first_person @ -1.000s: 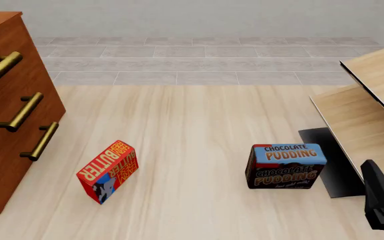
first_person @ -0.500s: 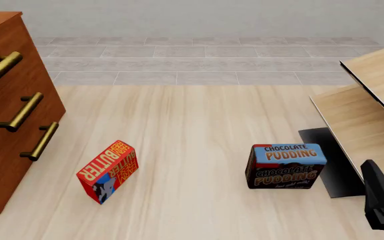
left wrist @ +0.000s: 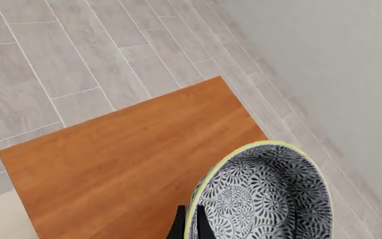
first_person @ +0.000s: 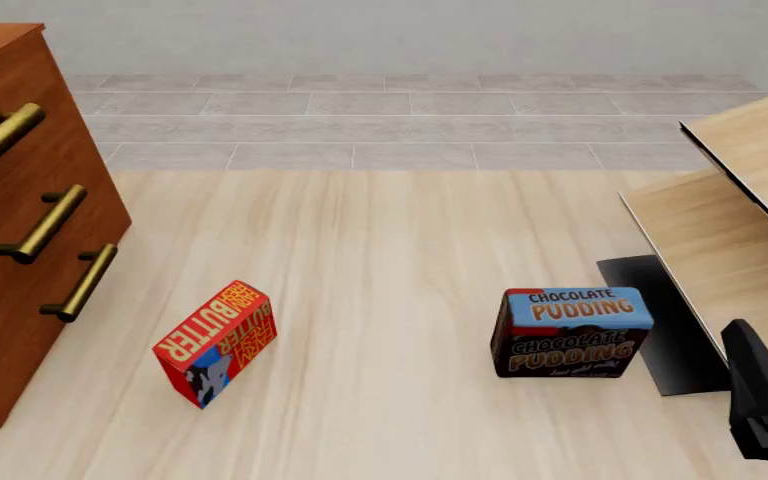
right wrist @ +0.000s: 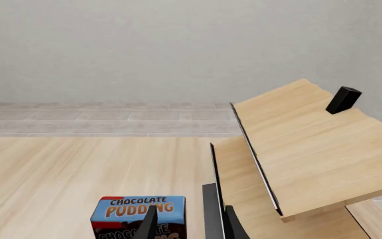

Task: Close the top drawer of the cabinet and put the bowl on top of it.

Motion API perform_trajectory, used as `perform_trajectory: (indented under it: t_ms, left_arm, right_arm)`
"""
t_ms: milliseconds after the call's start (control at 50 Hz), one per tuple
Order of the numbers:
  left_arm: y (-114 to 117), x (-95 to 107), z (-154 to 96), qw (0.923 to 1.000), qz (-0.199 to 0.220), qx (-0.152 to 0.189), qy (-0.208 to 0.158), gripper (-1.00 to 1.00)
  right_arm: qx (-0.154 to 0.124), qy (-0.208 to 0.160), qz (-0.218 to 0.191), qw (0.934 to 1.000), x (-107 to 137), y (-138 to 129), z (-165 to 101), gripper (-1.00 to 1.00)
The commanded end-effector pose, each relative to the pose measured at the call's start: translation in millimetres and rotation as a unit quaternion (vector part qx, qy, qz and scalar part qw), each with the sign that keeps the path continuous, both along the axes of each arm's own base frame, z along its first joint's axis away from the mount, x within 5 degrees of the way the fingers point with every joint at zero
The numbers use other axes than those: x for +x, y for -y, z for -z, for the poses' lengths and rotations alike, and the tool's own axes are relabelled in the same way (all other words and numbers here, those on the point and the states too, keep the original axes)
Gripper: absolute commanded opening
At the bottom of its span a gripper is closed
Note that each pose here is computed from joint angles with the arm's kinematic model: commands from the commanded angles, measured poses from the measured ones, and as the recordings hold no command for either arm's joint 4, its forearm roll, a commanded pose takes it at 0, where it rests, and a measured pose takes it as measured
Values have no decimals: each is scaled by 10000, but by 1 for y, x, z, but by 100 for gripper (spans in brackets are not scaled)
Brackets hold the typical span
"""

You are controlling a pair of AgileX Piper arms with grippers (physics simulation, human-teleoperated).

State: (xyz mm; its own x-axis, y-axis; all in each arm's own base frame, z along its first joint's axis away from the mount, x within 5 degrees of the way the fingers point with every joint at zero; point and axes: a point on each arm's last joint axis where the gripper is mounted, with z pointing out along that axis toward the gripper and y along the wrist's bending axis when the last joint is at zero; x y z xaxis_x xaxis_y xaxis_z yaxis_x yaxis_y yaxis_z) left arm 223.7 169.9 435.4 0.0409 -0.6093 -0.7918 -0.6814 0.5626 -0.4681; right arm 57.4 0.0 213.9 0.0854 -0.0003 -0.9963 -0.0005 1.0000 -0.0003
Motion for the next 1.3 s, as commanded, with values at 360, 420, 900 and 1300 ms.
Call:
perform_trajectory:
  t_ms: [360,420,900,1300]
  left_arm:
    - [-10,8,18,9998,22,-20,-202,-100]
    - [-11,9,20,9998,19,-18,-221,-100]
    - [-4,5,4,9997,89,73,-192,100]
    - [28,-17,-36,9993,274,207,170,100]
  right_arm:
    - [2,2,1,10000,0,0,0,100]
    - [0,2,1,10000,0,0,0,100]
    - [1,3,1,10000,0,0,0,100]
    - [0,2,0,10000,0,0,0,100]
